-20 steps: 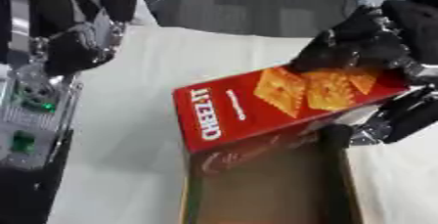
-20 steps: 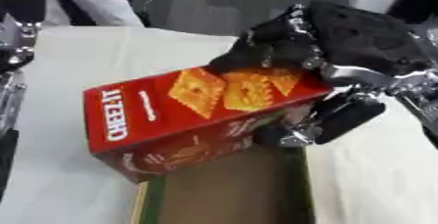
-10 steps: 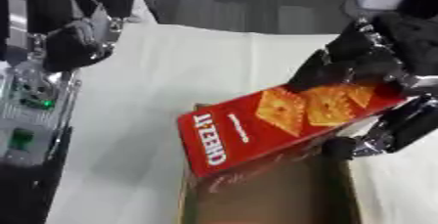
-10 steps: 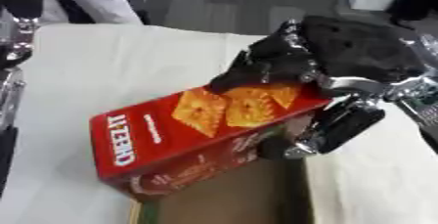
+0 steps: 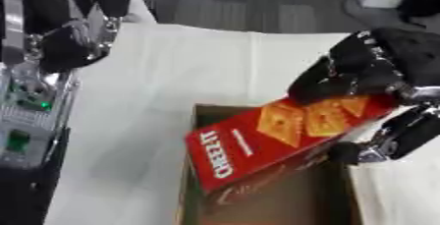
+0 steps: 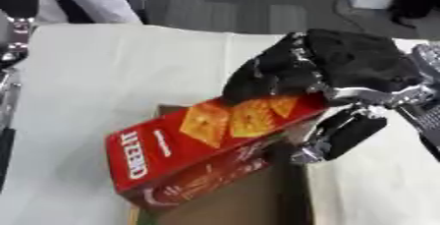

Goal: Pick up objects on the table and place them in the box.

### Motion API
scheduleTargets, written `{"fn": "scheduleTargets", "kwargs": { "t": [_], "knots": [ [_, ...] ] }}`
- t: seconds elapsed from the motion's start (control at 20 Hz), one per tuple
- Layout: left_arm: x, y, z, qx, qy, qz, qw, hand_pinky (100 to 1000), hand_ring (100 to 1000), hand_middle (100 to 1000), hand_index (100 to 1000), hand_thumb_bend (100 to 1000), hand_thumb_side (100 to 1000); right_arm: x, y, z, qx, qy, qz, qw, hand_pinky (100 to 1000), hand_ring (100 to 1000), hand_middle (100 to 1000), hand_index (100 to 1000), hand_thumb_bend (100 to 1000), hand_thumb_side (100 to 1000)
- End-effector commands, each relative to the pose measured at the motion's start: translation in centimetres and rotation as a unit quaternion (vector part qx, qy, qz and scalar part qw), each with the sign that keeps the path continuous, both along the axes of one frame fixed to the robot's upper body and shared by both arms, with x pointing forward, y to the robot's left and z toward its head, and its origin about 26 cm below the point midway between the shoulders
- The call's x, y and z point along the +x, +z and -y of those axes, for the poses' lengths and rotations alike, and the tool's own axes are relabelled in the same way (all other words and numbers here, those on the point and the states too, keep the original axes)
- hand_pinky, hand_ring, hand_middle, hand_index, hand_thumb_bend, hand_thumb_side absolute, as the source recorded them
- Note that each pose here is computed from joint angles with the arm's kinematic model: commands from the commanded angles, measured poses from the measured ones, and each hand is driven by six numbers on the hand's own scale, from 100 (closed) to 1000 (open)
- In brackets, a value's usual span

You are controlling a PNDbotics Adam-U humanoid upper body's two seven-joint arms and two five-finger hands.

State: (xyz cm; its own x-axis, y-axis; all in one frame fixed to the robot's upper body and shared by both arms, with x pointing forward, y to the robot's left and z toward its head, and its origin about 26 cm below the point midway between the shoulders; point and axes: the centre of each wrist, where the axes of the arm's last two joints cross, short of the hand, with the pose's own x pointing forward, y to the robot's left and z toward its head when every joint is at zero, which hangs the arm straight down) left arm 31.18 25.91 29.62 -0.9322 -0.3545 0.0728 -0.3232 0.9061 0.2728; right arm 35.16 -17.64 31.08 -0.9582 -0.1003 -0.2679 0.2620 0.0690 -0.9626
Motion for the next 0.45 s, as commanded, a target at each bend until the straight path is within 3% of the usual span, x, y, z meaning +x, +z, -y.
{"fn": "scheduleTargets", "kwargs": {
  "t": [0.05,0.1,0.15,0.25,0.45],
  "knots": [
    [-0.36,0.67,-0.17,0.002,0.002,0.012,1.000,796,803,858,851,348,567,0.26,0.45,0.82,-0.079,0.002,0.033,0.996,767,847,867,933,100,695],
    [-0.36,0.66,-0.18,0.001,0.003,0.011,1.000,795,802,858,851,348,567,0.36,0.35,0.87,-0.092,-0.002,0.032,0.995,735,834,858,926,100,670],
    [-0.36,0.66,-0.19,0.001,0.003,0.011,1.000,799,808,859,851,349,568,0.43,0.26,0.93,-0.103,-0.005,0.030,0.994,870,893,892,948,100,771],
    [-0.36,0.67,-0.20,0.000,0.004,0.011,1.000,800,808,859,851,349,570,0.53,0.21,1.06,-0.121,-0.010,0.026,0.992,901,910,902,954,100,813],
    [-0.36,0.68,-0.18,0.001,0.004,0.011,1.000,801,809,859,851,348,574,0.52,0.49,1.26,-0.137,-0.016,0.018,0.990,881,923,915,970,100,844]
  ]
}}
